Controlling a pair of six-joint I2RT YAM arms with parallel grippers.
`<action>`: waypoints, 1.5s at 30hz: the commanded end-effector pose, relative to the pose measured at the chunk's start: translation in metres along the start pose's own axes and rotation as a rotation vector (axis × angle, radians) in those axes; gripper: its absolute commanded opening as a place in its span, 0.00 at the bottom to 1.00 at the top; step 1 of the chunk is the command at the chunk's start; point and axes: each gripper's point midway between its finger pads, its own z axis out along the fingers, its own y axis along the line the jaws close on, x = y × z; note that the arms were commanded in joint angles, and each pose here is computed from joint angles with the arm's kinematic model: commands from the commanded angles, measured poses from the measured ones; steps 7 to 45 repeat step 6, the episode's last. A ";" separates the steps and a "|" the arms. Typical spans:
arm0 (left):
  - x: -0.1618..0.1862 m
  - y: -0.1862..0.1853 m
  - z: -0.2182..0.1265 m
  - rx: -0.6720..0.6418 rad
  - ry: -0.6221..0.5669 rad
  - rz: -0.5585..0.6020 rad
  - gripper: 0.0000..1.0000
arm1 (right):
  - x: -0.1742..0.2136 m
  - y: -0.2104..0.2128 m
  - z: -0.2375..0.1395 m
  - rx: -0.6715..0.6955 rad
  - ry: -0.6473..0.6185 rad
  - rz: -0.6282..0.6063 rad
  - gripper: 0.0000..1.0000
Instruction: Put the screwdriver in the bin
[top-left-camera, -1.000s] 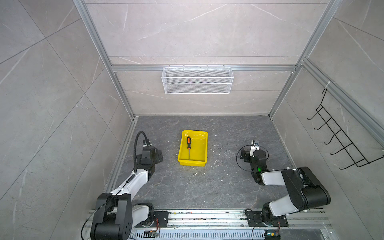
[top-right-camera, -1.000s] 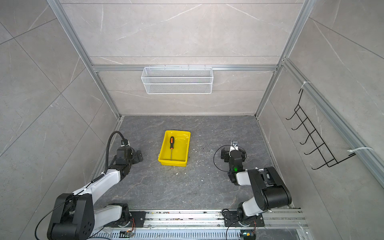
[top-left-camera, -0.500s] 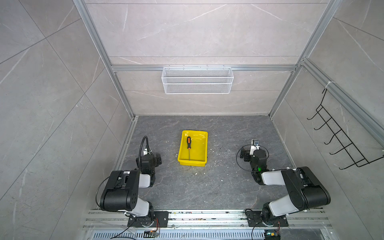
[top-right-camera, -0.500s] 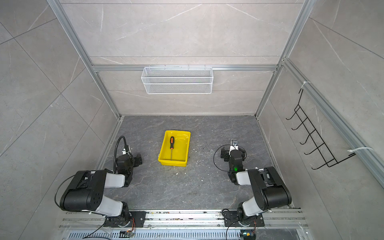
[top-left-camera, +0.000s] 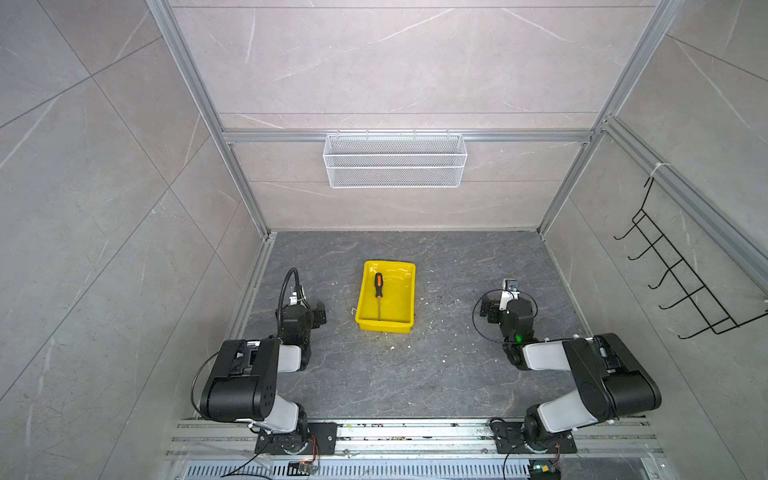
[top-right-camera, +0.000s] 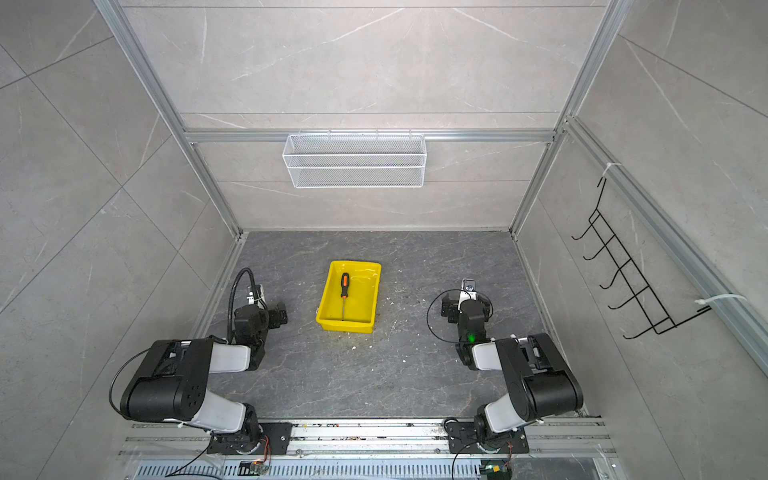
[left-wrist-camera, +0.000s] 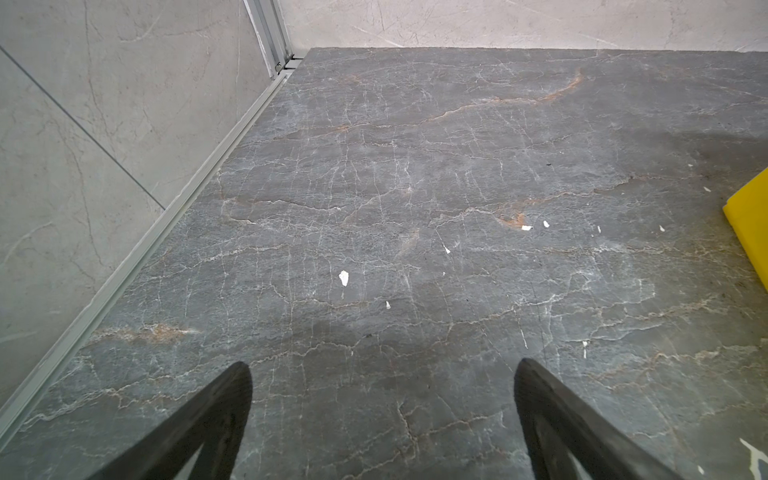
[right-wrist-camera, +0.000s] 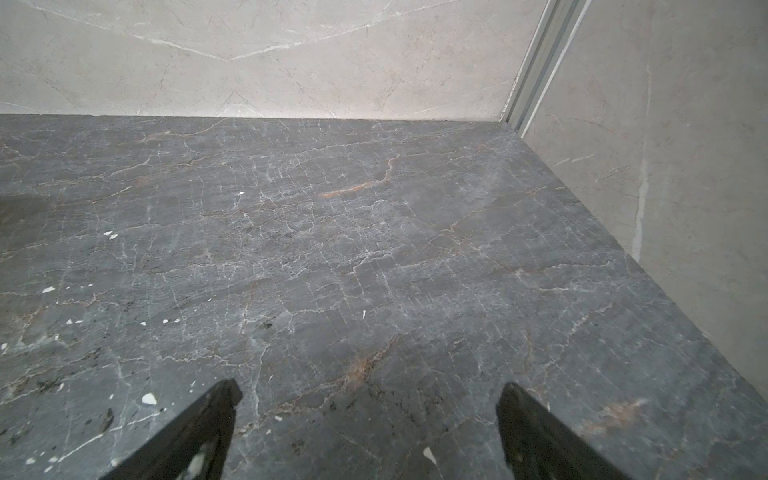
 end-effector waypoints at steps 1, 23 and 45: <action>-0.022 0.000 0.003 0.011 -0.063 -0.004 1.00 | -0.009 0.003 0.003 -0.012 -0.021 -0.008 1.00; -0.022 0.000 0.003 0.010 -0.064 -0.003 1.00 | -0.010 0.001 0.002 -0.001 -0.030 -0.011 1.00; -0.022 0.000 0.003 0.010 -0.064 -0.003 1.00 | -0.010 0.001 0.002 -0.001 -0.030 -0.011 1.00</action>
